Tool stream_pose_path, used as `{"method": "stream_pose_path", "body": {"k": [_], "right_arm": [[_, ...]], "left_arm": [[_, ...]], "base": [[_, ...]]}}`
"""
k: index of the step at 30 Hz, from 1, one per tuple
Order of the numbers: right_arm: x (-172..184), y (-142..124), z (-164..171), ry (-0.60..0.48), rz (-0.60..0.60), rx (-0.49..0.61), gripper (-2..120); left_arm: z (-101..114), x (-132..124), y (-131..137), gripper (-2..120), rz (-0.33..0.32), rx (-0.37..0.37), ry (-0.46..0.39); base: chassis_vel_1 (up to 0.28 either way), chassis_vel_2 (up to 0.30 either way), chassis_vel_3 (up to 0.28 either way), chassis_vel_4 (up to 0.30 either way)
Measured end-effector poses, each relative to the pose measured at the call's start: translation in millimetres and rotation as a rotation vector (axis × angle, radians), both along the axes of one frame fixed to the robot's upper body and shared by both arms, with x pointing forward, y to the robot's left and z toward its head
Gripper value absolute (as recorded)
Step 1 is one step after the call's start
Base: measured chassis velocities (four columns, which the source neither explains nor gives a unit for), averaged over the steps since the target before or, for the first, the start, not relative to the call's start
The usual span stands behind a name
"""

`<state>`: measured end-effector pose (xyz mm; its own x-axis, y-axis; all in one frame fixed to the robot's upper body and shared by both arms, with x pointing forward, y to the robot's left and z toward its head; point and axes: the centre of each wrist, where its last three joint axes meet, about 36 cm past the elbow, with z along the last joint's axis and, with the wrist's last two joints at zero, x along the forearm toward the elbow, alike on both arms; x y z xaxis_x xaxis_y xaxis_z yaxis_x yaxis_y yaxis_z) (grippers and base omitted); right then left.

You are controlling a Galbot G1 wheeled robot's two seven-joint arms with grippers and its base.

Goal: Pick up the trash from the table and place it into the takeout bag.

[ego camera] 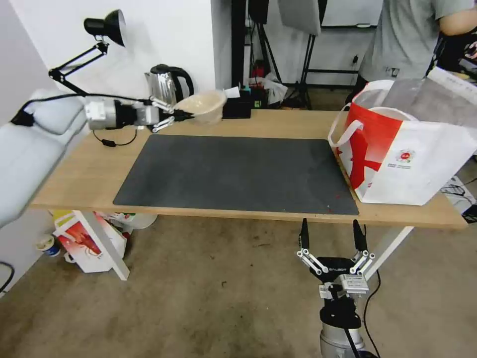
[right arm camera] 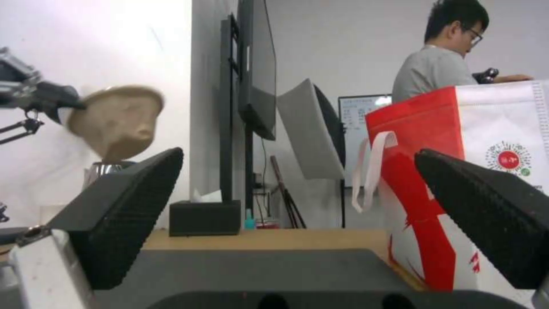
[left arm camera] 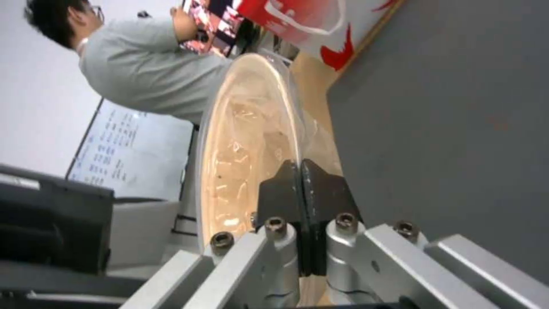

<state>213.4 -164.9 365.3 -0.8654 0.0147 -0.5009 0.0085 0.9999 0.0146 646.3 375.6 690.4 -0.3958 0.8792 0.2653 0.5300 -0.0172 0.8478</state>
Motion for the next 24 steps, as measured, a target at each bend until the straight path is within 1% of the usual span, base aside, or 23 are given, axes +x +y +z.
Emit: {"method": "stream_pose_path", "body": {"k": [1, 4, 6, 8, 9, 12, 13, 16, 17, 21, 22, 24], "right_arm": [[0.0, 0.0, 0.0, 0.0, 0.0, 0.0, 100], [0.0, 0.0, 0.0, 0.0, 0.0, 0.0, 100], [0.0, 0.0, 0.0, 0.0, 0.0, 0.0, 100], [0.0, 0.0, 0.0, 0.0, 0.0, 0.0, 100], [0.0, 0.0, 0.0, 0.0, 0.0, 0.0, 100], [0.0, 0.0, 0.0, 0.0, 0.0, 0.0, 100], [0.0, 0.0, 0.0, 0.0, 0.0, 0.0, 100], [0.0, 0.0, 0.0, 0.0, 0.0, 0.0, 100], [0.0, 0.0, 0.0, 0.0, 0.0, 0.0, 100], [0.0, 0.0, 0.0, 0.0, 0.0, 0.0, 100], [0.0, 0.0, 0.0, 0.0, 0.0, 0.0, 100], [0.0, 0.0, 0.0, 0.0, 0.0, 0.0, 100]], "left_arm": [[0.0, 0.0, 0.0, 0, 0.0, 0.0, 0.0], [17.2, 16.5, -22.4, 0, -0.024, 0.0, -0.018], [21.0, 19.8, -27.6, 0, -0.029, 0.001, -0.023], [30.9, 30.9, -46.6, 0, -0.048, 0.005, -0.035], [30.9, 30.9, -46.6, 0, -0.048, 0.005, -0.035], [35.6, 40.0, -68.6, 0, -0.074, 0.013, -0.039], [35.6, 40.0, -68.6, 0, -0.074, 0.013, -0.039], [45.0, 47.6, -91.1, 0, -0.103, 0.015, -0.05], [45.0, 47.6, -91.1, 0, -0.103, 0.015, -0.05], [54.9, 57.1, -123.8, 0, -0.142, 0.016, -0.056], [54.9, 57.1, -123.8, 0, -0.142, 0.016, -0.056], [56.5, 59.8, -136.6, 0, -0.157, 0.017, -0.054]], "base": [[0.0, 0.0, 0.0, 0.0], [0.0, 0.0, 0.0, 0.0], [0.0, 0.0, 0.0, 0.0], [0.0, 0.0, 0.0, 0.0], [0.0, 0.0, 0.0, 0.0], [0.0, 0.0, 0.0, 0.0], [0.0, 0.0, 0.0, 0.0], [0.0, 0.0, 0.0, 0.0], [0.0, 0.0, 0.0, 0.0], [0.0, 0.0, 0.0, 0.0], [0.0, 0.0, 0.0, 0.0], [0.0, 0.0, 0.0, 0.0]]}}
